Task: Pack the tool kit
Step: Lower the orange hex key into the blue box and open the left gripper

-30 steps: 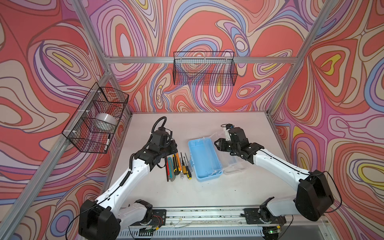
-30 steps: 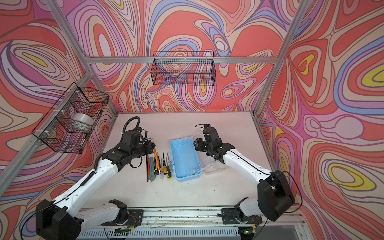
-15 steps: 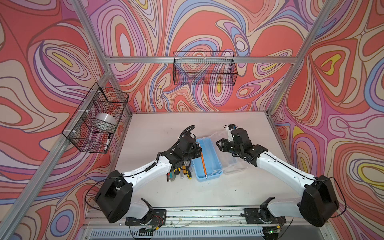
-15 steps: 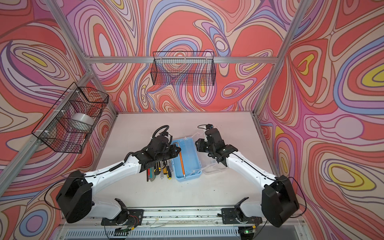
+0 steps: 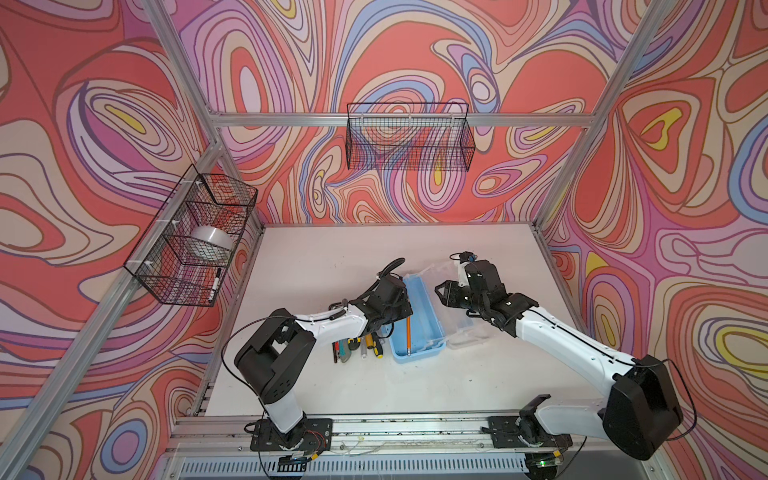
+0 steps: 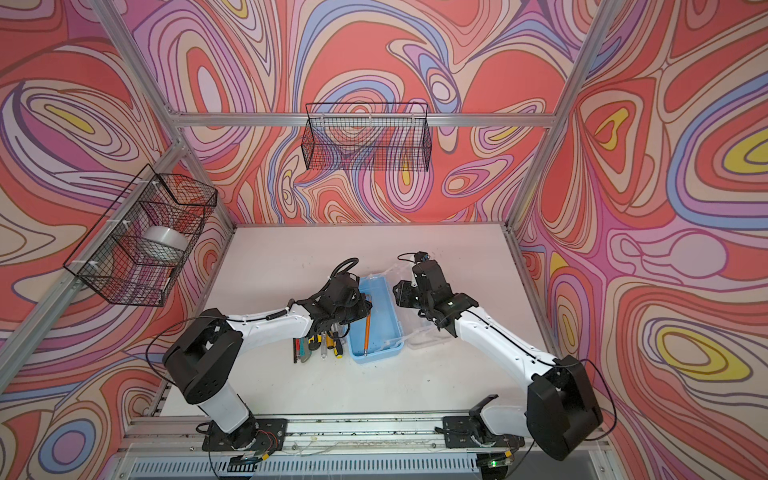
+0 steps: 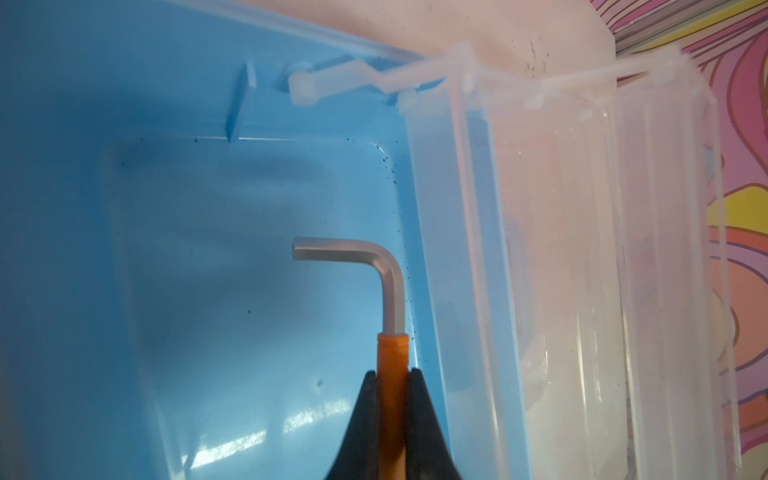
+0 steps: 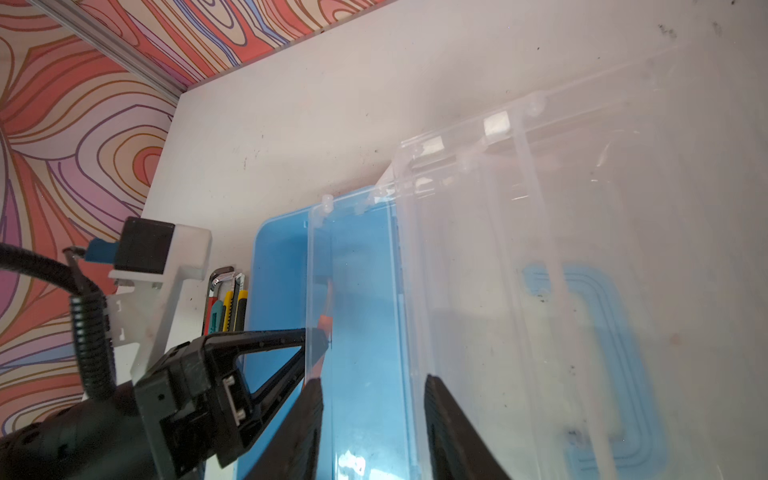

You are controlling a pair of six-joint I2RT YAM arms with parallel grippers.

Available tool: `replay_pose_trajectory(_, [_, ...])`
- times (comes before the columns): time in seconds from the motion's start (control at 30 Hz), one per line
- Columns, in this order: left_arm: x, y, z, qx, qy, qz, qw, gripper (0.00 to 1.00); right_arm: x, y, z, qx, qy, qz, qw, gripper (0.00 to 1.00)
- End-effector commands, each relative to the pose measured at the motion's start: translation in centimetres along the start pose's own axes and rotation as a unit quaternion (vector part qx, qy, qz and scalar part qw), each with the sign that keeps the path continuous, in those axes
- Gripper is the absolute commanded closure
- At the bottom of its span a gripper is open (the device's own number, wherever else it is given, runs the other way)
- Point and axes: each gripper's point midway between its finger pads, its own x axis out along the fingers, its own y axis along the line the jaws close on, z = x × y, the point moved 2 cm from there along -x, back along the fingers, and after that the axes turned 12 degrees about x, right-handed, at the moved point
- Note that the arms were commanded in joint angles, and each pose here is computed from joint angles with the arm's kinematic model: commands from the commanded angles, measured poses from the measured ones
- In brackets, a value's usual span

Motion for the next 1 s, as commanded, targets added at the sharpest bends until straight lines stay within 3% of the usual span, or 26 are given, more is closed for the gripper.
replay_pose_trajectory(0.0, [0.5, -1.5, 2.2, 0.001, -0.032, -0.009, 0.999, 1.00, -0.4, 0.1, 0.2, 0.005, -0.007, 0.008, 1.000, 0.58])
replay_pose_trajectory(0.27, [2.6, -1.1, 1.5, 0.007, -0.005, 0.004, 1.000, 0.99, -0.5, -0.1, -0.2, 0.007, -0.002, 0.009, 1.000, 0.58])
replay_pose_trajectory(0.33, [2.9, -1.1, 1.3, 0.008, 0.000, 0.003, 1.000, 0.84, -0.6, 0.0, 0.0, 0.006, -0.004, 0.011, 1.000, 0.58])
replay_pose_trajectory(0.4, [2.9, -1.1, 1.3, 0.013, 0.001, 0.006, 1.000, 0.76, -0.7, 0.3, 0.1, 0.005, -0.005, 0.015, 1.000, 0.57])
replay_pose_trajectory(0.6, [2.4, -2.0, 2.3, 0.037, -0.003, 0.004, 0.999, 0.64, -1.1, 1.6, 0.5, 0.000, 0.004, 0.033, 0.999, 0.56])
replay_pose_trajectory(0.73, [0.8, -2.1, 3.3, 0.061, -0.014, 0.017, 0.998, 0.56, -2.3, 2.9, 1.3, -0.011, -0.005, 0.043, 0.999, 0.57])
replay_pose_trajectory(0.97, [-6.4, 0.7, 4.0, 0.109, -0.061, 0.089, 0.988, 0.48, -3.4, 4.9, 1.1, -0.032, -0.006, 0.064, 0.997, 0.57])
